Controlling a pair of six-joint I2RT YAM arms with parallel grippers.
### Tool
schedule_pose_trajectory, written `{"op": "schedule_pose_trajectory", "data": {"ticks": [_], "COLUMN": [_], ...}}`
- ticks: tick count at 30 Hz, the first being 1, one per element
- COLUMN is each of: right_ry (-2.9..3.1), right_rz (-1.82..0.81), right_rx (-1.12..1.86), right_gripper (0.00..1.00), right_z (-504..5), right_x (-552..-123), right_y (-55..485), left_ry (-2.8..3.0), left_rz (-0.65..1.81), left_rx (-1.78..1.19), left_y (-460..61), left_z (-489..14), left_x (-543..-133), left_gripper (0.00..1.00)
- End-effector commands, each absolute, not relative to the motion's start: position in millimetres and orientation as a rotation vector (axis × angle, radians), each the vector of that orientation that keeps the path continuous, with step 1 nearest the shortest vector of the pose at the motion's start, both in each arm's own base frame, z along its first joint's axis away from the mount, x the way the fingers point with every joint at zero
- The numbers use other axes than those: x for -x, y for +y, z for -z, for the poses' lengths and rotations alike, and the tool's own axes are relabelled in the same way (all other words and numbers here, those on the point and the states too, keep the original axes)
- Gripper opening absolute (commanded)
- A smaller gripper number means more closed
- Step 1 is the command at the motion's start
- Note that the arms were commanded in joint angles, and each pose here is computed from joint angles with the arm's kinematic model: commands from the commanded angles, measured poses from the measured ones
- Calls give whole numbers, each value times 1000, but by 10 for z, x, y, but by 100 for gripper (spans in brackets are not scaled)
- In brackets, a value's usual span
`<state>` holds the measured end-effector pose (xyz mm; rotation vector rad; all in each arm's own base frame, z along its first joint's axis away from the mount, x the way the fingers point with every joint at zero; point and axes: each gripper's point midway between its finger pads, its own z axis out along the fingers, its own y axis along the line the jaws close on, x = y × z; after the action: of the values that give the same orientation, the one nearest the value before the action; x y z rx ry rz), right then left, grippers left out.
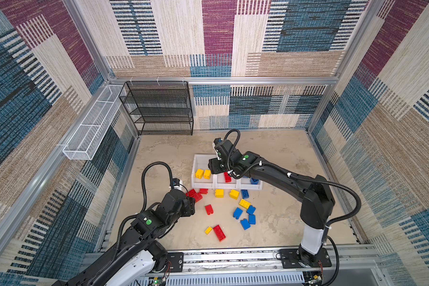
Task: Sort the legos into containers by color
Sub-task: Pick up the lego from the middle-left of the table.
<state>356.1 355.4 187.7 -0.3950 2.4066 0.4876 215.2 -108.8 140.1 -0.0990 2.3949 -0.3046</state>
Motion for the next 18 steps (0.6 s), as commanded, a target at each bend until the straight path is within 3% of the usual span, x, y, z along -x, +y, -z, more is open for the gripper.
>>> {"op": "schedule_pose_trajectory", "data": {"ticks": [1,8,18], "right_ry": [2379,2396,2402], "right_rz": [-535,-538,-541], "right_rx": [336,245,168], "right_gripper": [66,67,67], "right_z": [-1965,-1910,-1887], "right_x": [-3497,-3245,-3023], "right_y": [3453,3029,2694], "left_ry": [2464,2595,2657], "left_rz": [300,230,246], "left_rx": [191,296,422], "left_y": [-1038,-998,-1058], "left_z": [-1268,-933,-630], "left_x": [-2182,-2345,-2629], "left_gripper": [77,84,85]}}
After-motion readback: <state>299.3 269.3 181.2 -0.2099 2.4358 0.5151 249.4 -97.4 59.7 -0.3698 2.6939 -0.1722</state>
